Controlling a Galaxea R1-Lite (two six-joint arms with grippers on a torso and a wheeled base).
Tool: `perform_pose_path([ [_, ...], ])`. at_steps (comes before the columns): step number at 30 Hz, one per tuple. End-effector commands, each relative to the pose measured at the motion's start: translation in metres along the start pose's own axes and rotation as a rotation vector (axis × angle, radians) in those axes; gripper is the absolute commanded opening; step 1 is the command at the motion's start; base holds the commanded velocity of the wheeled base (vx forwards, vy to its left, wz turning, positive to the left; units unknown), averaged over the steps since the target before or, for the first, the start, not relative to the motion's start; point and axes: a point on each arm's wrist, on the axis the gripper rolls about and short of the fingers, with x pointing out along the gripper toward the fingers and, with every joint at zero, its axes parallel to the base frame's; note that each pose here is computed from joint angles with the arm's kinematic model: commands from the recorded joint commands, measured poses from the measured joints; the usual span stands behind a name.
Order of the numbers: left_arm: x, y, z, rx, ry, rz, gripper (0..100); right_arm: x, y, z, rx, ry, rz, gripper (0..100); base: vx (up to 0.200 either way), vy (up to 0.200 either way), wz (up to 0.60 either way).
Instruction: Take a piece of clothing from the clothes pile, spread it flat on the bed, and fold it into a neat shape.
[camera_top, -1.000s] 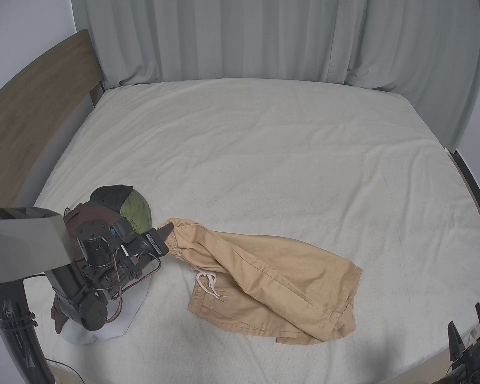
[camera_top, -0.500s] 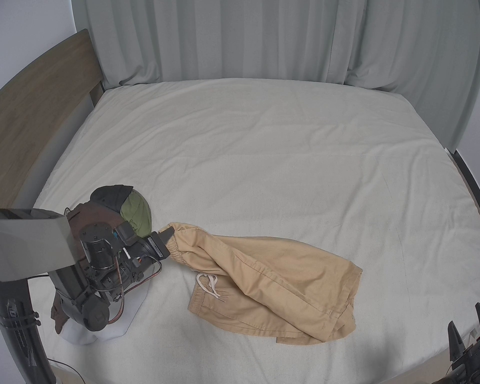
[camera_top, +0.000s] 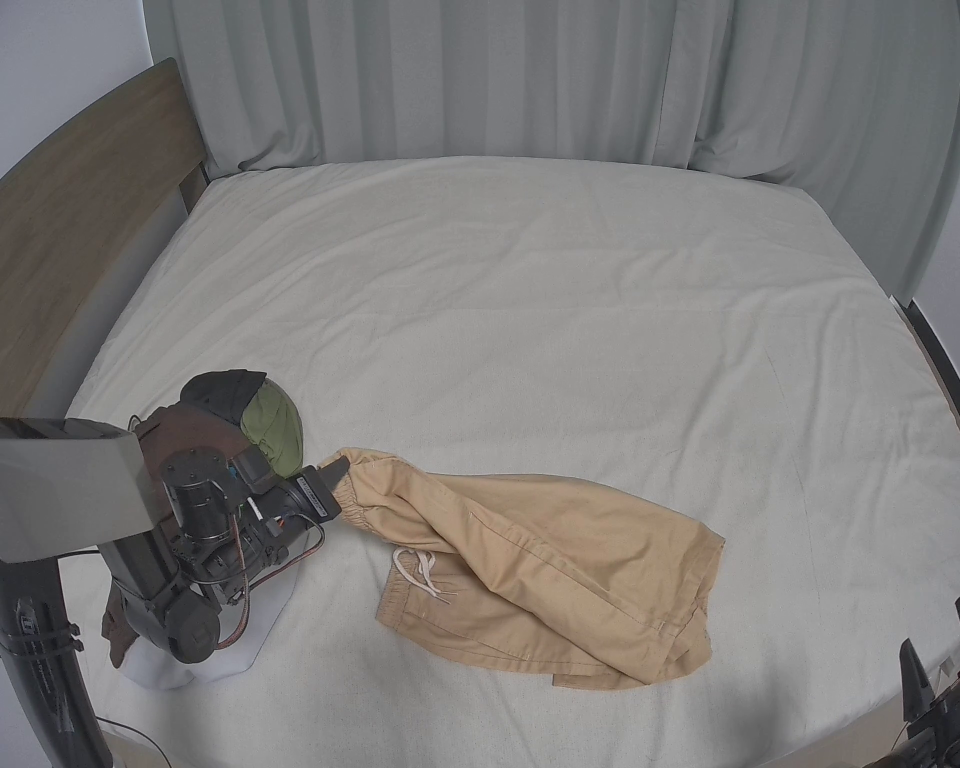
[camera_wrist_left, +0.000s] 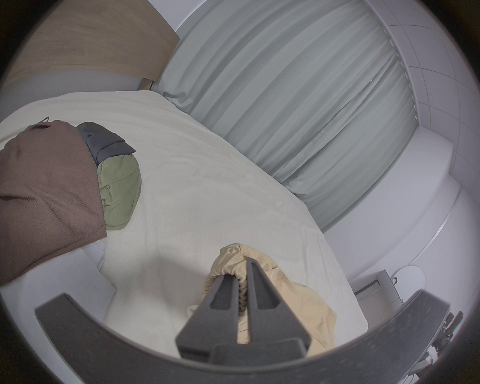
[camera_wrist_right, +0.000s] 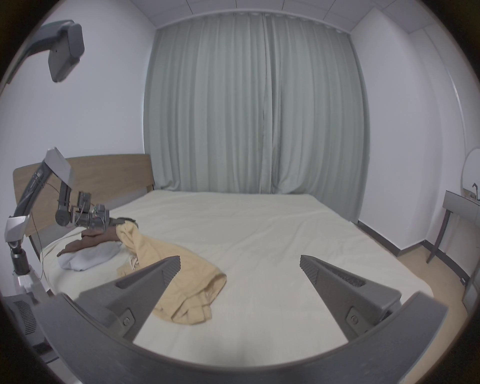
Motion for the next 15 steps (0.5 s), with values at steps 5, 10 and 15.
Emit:
perform_pose_path([
  [5, 0.0, -0.002, -0.001, 0.002, 0.002, -0.005, 0, 0.007, -0.002, 0.075, -0.016, -0.146, 0.024, 100, 0.0, 0.0, 0.0],
  [10, 0.0, -0.002, 0.001, 0.002, -0.003, -0.005, 0, 0.026, -0.001, 0.076, -0.009, -0.028, 0.105, 100, 0.0, 0.0, 0.0],
  [15, 0.0, -0.003, 0.0, 0.003, -0.003, -0.008, 0, 0.038, -0.001, 0.076, -0.004, 0.034, 0.157, 100, 0.0, 0.0, 0.0],
])
